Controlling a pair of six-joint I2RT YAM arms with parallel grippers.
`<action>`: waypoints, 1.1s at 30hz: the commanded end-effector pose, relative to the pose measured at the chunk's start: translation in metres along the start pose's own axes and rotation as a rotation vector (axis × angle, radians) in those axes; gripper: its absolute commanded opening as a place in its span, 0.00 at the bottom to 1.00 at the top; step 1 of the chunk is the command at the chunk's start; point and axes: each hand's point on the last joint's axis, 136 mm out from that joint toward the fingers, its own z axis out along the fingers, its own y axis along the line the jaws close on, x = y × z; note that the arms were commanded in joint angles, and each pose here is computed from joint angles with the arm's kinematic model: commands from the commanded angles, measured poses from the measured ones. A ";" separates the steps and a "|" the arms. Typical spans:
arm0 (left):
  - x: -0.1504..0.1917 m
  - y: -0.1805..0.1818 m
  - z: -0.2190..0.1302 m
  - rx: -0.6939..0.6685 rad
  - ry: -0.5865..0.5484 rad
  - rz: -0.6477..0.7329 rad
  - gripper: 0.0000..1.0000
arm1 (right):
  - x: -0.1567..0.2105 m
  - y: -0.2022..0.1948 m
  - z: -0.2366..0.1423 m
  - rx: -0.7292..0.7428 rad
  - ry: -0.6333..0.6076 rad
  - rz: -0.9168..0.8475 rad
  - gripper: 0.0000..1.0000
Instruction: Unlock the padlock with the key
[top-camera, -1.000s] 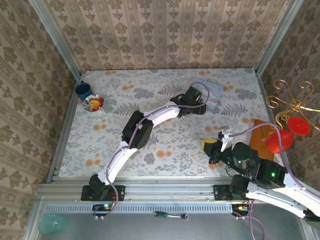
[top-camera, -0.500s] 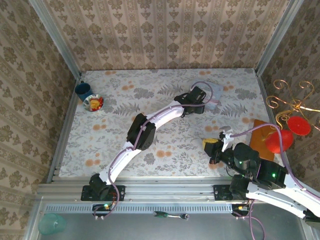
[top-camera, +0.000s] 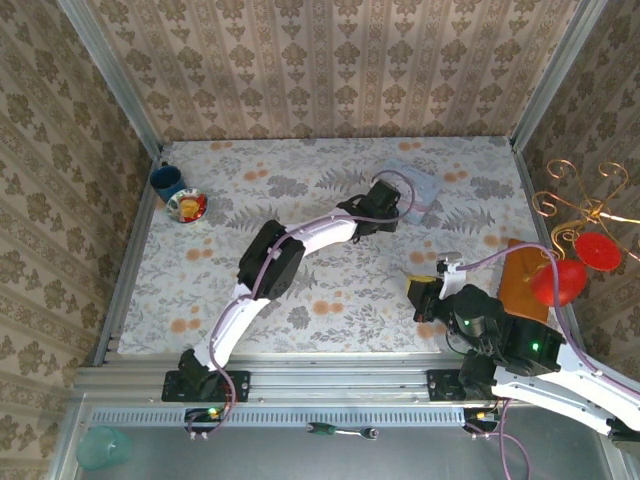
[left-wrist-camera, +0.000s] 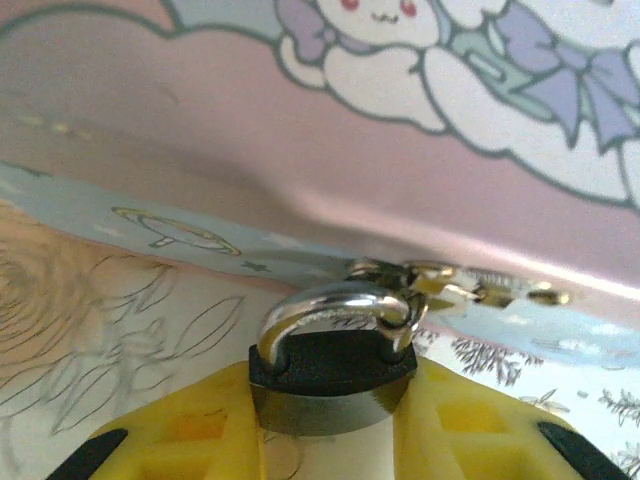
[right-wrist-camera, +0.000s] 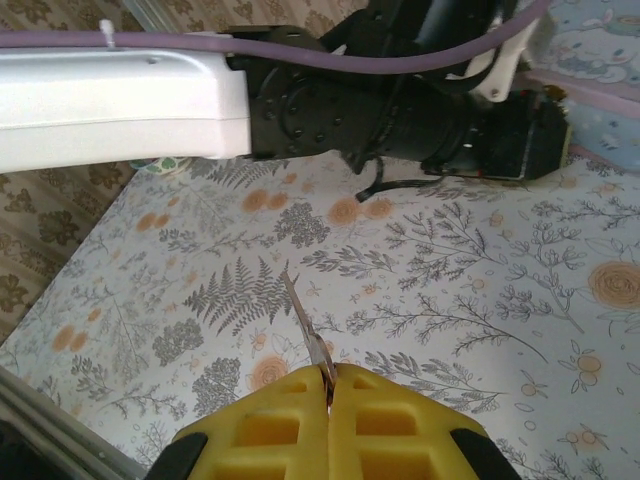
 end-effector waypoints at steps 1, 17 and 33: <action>-0.004 0.033 -0.016 -0.051 0.003 -0.047 0.19 | 0.002 -0.008 0.004 0.045 -0.015 0.028 0.00; 0.059 0.155 -0.122 -0.167 0.029 -0.079 0.18 | 0.006 0.006 0.031 0.062 0.029 0.014 0.00; 0.165 0.138 -0.214 -0.251 0.150 -0.097 0.19 | 0.021 0.021 0.069 0.031 0.118 0.035 0.00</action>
